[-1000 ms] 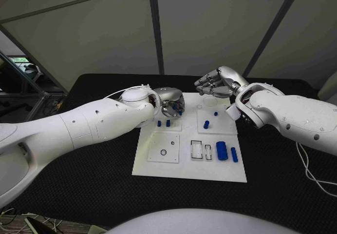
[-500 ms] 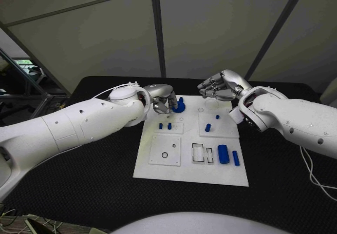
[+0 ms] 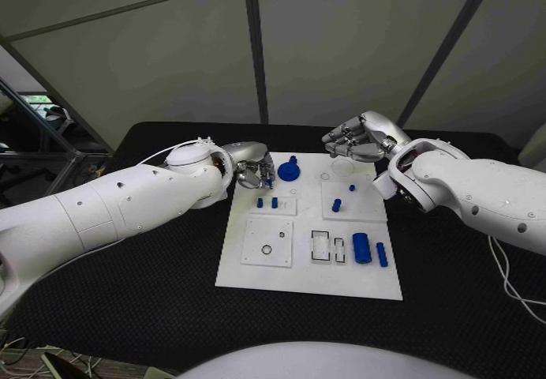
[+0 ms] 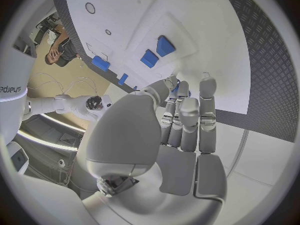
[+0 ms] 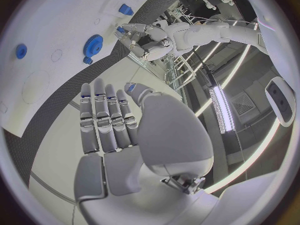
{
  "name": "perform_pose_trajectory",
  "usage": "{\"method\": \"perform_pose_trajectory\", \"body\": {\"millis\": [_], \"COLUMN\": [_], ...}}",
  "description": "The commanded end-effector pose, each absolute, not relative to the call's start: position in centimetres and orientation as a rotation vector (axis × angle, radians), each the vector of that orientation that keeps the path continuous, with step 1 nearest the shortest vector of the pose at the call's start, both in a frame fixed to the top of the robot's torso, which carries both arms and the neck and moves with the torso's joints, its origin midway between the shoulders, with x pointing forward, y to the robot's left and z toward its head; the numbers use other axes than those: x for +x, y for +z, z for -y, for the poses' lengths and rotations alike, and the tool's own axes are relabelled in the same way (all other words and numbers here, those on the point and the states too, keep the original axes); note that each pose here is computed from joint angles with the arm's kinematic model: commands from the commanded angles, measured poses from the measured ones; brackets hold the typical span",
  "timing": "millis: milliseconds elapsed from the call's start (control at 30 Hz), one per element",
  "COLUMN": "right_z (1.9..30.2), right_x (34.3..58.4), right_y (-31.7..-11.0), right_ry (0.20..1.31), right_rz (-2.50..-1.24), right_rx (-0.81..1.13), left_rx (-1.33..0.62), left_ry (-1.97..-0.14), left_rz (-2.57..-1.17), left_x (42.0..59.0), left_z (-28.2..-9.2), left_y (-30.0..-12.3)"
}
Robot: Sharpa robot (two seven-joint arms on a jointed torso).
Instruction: Assemble the parts on the task board
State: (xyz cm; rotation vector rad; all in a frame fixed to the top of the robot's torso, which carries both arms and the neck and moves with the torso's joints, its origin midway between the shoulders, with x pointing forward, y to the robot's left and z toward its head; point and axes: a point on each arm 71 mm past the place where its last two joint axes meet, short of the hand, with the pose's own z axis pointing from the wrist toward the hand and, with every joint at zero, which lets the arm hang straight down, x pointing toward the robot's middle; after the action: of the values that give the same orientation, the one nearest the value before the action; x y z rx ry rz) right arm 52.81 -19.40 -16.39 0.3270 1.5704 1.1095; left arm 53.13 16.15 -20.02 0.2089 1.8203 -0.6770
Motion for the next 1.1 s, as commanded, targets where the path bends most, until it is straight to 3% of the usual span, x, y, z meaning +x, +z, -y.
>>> {"method": "perform_pose_trajectory", "body": {"millis": [33,1100], "right_z": [19.33,19.21], "right_x": [52.79,52.8], "right_y": [-16.26,-16.27], "right_ry": [1.116,1.119], "right_rz": [-1.569,-1.569], "right_rx": [0.321,0.319], "left_rx": [0.201,0.222], "left_ry": [-0.672,-0.698], "left_rz": [-1.835,-1.857], "left_x": [53.19,52.64], "left_z": [-16.29,-15.53], "left_y": [-20.14,-20.57]}}
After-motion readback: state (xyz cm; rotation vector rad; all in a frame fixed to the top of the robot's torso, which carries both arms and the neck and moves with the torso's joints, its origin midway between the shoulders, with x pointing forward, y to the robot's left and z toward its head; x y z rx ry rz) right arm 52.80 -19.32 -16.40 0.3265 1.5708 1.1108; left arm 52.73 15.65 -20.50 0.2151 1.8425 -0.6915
